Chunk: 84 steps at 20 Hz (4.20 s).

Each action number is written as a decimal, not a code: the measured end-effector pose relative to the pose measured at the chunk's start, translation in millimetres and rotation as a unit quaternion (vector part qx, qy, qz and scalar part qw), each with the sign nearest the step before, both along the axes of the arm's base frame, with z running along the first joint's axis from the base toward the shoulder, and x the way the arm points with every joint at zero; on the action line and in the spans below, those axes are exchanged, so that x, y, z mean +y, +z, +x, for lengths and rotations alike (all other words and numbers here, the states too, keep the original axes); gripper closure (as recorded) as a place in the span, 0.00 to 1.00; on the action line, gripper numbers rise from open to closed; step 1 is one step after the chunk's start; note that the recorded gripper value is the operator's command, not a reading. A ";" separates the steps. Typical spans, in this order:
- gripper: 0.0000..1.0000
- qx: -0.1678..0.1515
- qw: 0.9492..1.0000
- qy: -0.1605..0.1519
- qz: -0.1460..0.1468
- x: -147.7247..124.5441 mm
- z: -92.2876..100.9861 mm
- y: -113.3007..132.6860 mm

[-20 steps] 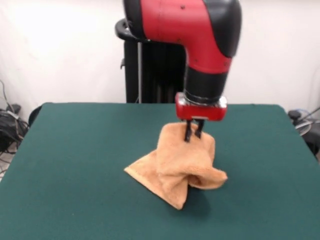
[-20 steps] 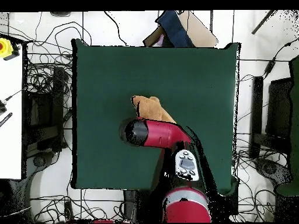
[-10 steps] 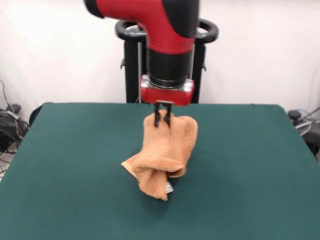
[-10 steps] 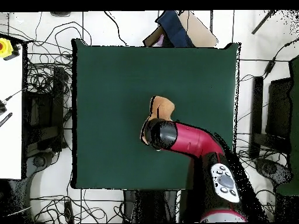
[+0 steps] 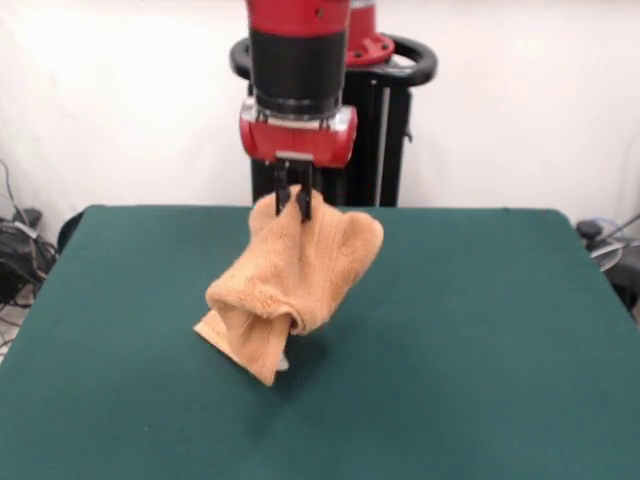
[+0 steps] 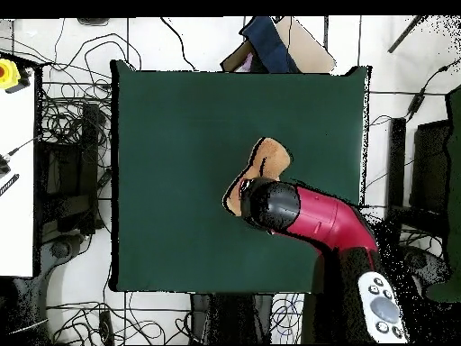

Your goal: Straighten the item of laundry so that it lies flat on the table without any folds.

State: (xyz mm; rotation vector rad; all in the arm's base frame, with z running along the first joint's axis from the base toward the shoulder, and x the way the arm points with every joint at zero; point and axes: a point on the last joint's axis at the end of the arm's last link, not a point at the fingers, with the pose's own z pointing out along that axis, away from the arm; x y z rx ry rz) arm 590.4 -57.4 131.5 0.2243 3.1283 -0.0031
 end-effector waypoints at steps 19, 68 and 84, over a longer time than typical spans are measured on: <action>1.00 -0.017 0.999 0.042 -0.017 22.1 12.4 66.1; 1.00 -0.069 0.994 0.053 -0.062 -35.7 50.9 74.0; 1.00 -0.107 0.982 0.135 -0.076 -6.7 34.4 -7.5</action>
